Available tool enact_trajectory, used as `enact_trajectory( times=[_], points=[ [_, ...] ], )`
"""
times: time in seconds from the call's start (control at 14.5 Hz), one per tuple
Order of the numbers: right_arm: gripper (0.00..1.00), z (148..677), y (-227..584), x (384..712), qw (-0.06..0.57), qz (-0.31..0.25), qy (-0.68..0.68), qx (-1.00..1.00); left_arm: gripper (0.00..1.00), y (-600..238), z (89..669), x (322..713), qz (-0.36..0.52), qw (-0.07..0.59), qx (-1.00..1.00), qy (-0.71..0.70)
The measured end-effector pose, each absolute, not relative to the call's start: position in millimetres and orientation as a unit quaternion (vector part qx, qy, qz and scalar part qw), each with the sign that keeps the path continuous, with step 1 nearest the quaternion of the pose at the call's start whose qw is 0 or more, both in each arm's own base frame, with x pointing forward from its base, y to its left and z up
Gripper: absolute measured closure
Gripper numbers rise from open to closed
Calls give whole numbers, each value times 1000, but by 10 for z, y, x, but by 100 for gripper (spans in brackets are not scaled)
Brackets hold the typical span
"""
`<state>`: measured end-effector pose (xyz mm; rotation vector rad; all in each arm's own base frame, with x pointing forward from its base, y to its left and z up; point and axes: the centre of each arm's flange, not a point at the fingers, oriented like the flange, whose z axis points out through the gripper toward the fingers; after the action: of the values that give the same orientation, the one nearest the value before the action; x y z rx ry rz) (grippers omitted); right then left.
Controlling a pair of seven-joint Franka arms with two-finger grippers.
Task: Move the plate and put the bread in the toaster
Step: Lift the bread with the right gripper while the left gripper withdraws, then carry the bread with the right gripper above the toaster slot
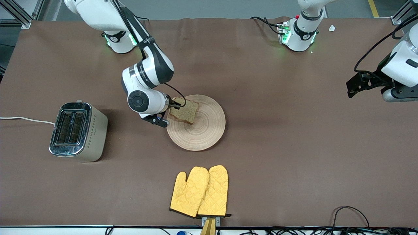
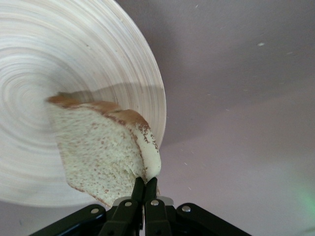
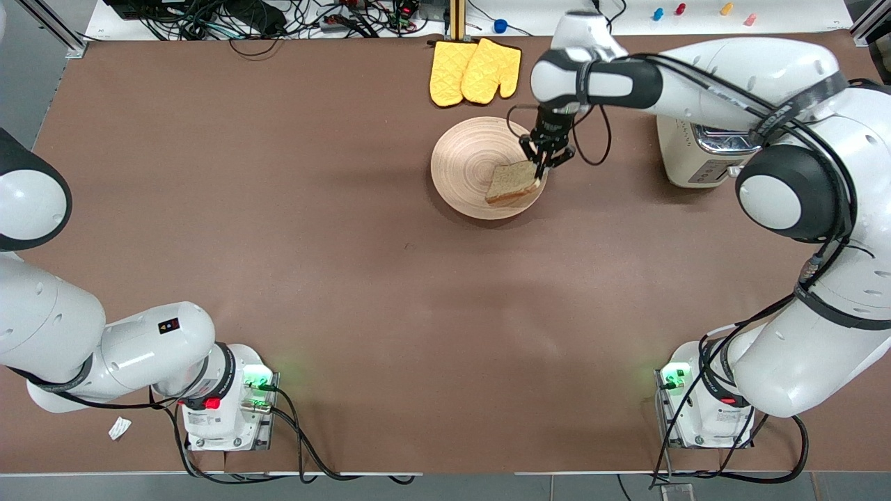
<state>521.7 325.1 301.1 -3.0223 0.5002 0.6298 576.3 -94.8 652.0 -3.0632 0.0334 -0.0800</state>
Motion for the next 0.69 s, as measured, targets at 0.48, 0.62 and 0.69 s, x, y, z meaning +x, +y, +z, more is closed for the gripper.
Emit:
enact_trajectory(
  times=[0.48, 0.62, 0.69],
  points=[
    [97, 4245, 3075, 5297, -219, 119, 42, -968, 0, -987, 6518, 5754, -26, 38, -999, 15],
    [97, 4344, 2967, 5327, -288, 100, -3, -952, 0, -987, 6517, 5754, -25, 38, -999, 15],
    [97, 4385, 2901, 5357, -318, 93, -21, -943, 0, -986, 6517, 5753, -25, 38, -999, 15]
  ],
)
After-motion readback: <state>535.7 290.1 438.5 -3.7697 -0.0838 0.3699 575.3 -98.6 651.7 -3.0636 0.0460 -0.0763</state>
